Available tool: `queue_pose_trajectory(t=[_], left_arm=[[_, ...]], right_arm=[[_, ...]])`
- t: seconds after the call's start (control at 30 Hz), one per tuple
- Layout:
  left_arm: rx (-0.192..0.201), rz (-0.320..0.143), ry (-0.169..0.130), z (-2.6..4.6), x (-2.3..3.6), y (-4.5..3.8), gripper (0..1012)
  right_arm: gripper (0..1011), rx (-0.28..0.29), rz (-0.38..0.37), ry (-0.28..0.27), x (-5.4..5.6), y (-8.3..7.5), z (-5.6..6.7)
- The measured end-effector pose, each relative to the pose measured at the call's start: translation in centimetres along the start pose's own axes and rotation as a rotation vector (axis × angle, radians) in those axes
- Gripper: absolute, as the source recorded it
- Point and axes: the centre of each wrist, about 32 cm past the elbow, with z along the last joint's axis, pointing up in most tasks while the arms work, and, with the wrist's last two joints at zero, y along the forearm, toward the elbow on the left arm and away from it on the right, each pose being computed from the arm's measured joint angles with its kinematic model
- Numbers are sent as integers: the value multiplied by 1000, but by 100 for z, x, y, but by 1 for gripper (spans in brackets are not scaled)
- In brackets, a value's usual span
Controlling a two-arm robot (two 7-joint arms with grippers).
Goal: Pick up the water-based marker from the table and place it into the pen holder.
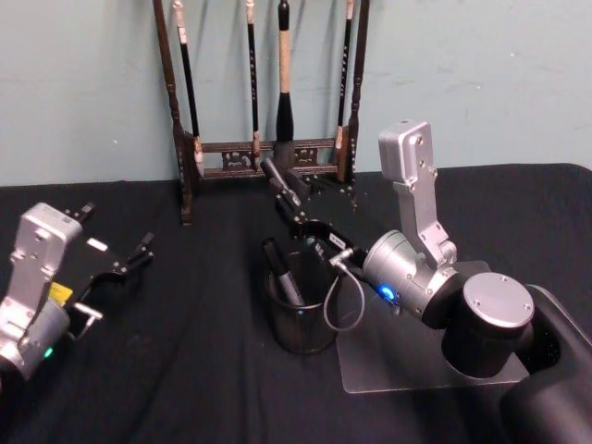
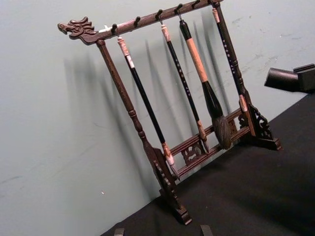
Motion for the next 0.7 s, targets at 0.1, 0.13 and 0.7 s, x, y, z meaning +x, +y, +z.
queue_pose_trajectory(t=[0.1,0.13,0.7], left_arm=[[0,0,0,0,0,0,1001],[0,0,0,0,0,0,1001],[0,0,0,0,0,0,1001]], right_arm=[[336,0,0,0,0,0,0],[438,0,0,0,0,0,0],[996,0,0,-1,0,0,0]])
